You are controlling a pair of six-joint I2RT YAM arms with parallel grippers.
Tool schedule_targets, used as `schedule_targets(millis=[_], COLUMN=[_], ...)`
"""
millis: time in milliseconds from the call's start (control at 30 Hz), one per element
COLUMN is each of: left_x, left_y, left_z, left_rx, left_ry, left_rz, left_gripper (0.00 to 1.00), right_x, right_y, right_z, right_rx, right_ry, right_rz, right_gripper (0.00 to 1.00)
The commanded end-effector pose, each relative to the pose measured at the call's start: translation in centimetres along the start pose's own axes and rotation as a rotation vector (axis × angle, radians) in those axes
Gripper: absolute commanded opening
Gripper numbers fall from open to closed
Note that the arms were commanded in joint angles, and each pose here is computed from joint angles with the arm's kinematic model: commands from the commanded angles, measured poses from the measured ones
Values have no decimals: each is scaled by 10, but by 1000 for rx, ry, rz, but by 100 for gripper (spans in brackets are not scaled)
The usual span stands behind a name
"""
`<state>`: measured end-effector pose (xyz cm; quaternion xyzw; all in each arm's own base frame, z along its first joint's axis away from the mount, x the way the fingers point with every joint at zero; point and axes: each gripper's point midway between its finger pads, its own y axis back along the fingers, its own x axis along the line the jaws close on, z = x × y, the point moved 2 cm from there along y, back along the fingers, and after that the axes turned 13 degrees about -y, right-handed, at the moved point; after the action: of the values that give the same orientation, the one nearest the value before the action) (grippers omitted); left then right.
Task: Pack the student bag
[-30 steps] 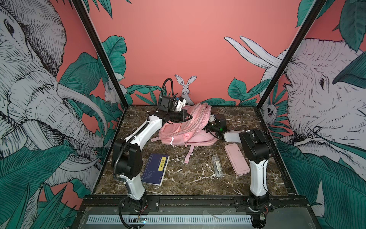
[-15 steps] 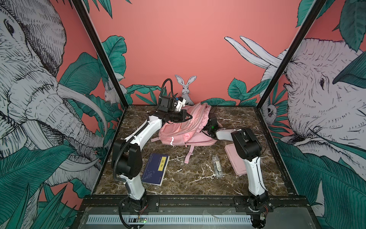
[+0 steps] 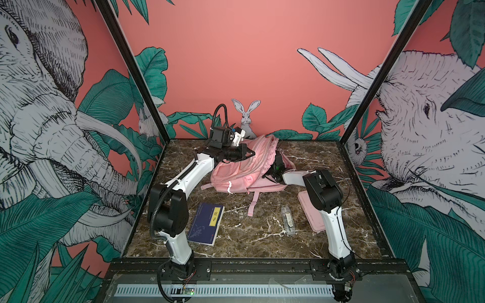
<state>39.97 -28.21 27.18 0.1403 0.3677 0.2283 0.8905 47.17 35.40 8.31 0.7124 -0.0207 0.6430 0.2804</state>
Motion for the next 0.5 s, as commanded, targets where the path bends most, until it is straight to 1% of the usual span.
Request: schedule_targets(millis=[0,33,167,333,467], left_x=[-39,-38,-38,-34,-31], left_y=[20,20,19,18,15], left_z=[34,34,35,34,32], left_rx=[-114,-115,-117,-113,-103], left_ry=[-110,-106,-105,-104,-102], left_rz=[-106,-105,-107,-94,-82], left_gripper=[0,0,0,0,0], right_x=[20,19,18,24,22], right_y=[4,3,5,22,46], right_z=[-11,-12,-15,-11,4], right_rx=[19,23,31,7,-36], right_ry=[57,58,63,92,86], right_rz=[15,13,9,-2,-15], right_gripper=[21,23,39,49,56])
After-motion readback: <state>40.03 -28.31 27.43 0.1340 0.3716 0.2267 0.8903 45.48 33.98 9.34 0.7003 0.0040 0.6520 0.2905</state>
